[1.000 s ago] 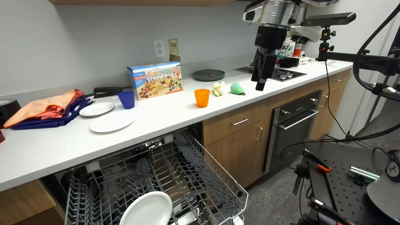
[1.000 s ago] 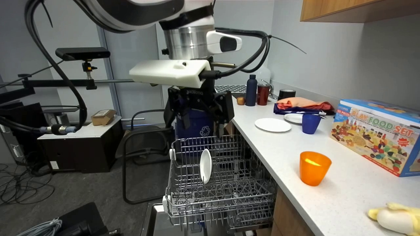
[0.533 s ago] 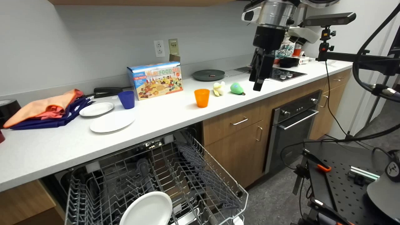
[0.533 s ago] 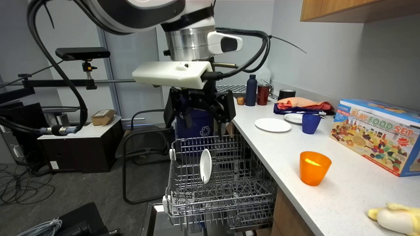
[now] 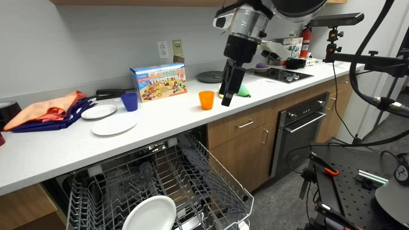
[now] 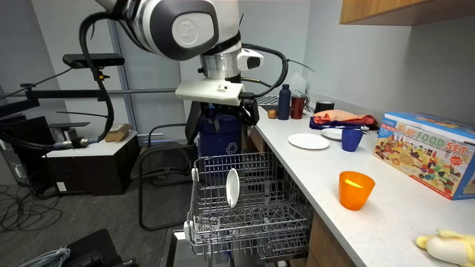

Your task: Pick up the white plate from the dish rack and put it on the countertop.

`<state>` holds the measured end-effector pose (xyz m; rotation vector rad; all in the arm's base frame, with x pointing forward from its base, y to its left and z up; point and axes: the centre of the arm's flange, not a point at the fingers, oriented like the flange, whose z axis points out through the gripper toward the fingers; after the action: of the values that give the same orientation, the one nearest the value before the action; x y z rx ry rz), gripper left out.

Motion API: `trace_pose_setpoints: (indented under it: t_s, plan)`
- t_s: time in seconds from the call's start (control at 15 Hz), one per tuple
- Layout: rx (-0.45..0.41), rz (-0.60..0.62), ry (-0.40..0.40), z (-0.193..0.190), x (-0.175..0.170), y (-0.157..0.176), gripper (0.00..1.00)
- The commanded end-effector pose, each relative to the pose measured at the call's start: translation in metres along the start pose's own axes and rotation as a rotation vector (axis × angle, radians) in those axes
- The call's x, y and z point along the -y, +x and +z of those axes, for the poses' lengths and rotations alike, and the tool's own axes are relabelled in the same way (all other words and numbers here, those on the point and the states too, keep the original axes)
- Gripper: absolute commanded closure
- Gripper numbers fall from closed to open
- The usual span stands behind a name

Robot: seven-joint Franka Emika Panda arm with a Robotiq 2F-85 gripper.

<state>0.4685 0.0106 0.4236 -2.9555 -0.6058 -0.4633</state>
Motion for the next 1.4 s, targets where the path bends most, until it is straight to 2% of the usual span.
trace_pose_setpoints:
  t_s: [0.0,0.27,0.47,0.53,0.6,1.2,1.33]
  plan:
    - [0.018,-0.094,0.073,0.04,0.008,0.053,0.0]
    - [0.08,-0.231,0.085,0.084,0.02,0.077,0.0]
    - [0.092,-0.302,0.081,0.109,0.02,0.084,0.0]
    - [0.086,-0.303,0.081,0.11,0.019,0.085,0.0]
    - [0.102,-0.266,0.087,0.104,0.03,0.069,0.0]
    - [0.105,-0.284,0.082,0.112,0.027,0.078,0.0]
    - [0.12,-0.328,0.1,0.12,0.033,0.084,0.0]
